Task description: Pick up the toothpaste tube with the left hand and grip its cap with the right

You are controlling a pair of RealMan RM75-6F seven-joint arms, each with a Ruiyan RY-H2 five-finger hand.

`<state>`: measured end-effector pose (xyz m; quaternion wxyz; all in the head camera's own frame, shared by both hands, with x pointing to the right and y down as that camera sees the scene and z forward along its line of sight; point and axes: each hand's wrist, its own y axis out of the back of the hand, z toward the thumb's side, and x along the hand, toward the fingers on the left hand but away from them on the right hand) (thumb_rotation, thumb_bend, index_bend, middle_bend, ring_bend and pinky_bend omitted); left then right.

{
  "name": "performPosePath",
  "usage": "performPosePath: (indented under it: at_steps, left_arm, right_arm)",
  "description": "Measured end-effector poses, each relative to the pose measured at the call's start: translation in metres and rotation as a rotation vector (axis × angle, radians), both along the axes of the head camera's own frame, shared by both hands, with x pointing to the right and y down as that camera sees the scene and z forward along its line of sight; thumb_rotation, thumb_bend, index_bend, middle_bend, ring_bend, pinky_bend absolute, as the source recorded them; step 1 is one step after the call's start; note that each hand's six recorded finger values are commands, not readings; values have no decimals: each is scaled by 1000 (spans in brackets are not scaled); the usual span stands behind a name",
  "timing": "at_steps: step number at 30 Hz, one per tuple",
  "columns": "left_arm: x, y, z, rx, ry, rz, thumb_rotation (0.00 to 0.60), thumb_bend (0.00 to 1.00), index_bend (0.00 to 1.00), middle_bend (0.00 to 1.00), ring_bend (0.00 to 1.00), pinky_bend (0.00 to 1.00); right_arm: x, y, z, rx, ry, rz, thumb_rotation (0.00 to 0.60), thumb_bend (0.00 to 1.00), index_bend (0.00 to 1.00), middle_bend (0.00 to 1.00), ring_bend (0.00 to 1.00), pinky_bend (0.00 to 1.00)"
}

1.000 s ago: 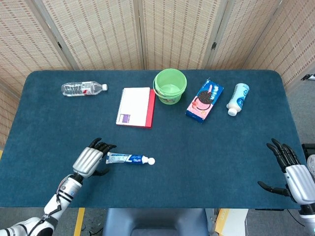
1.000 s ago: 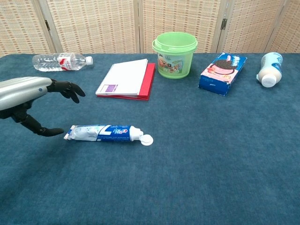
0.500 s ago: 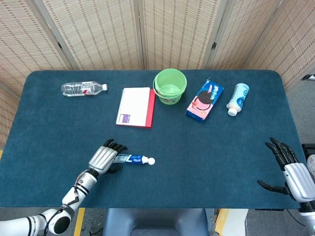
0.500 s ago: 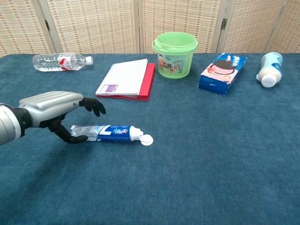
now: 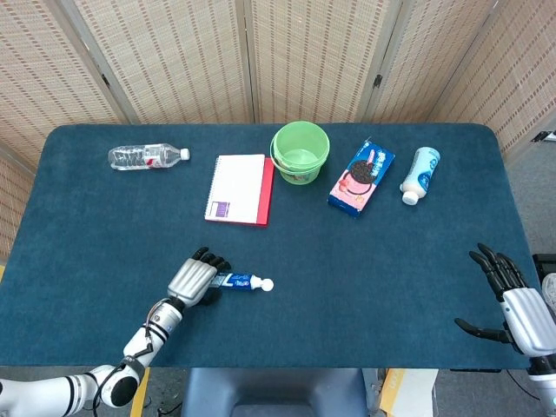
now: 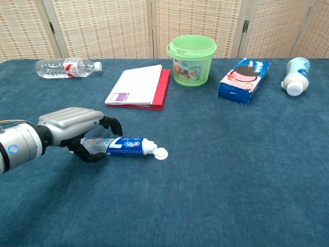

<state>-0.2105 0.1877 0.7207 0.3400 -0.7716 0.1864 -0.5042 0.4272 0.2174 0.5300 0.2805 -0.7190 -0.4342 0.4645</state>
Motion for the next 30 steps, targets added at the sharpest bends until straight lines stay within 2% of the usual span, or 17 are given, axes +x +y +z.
performPosePath:
  at_steps: [11, 19, 23, 25, 27, 30]
  left_arm:
    - [1, -1, 7, 8, -1, -3, 600, 407, 370, 335, 290, 173]
    - [2, -3, 12, 9, 25, -22, 600, 425, 481, 462, 404, 227]
    - [1, -7, 14, 12, 56, -37, 600, 457, 561, 583, 518, 336]
    - [1, -9, 14, 17, 69, -40, 600, 469, 582, 617, 549, 394]
    - [1, -11, 14, 21, 90, -42, 600, 489, 612, 665, 593, 496]
    - [0, -15, 11, 25, 136, -56, 600, 519, 640, 714, 636, 572]
  right_arm:
    - [2, 1, 0, 0, -2, 8, 590, 0, 0, 0, 0, 0]
    - [3, 1, -2, 7, -3, 11, 588, 0, 0, 0, 0, 0]
    - [2, 1, -2, 13, -4, 12, 588, 0, 0, 0, 0, 0]
    - [2, 1, -2, 15, -4, 12, 588, 0, 0, 0, 0, 0]
    - [2, 1, -3, 16, -5, 10, 590, 0, 0, 0, 0, 0]
    - [0, 0, -4, 19, -10, 3, 589, 0, 0, 0, 0, 0]
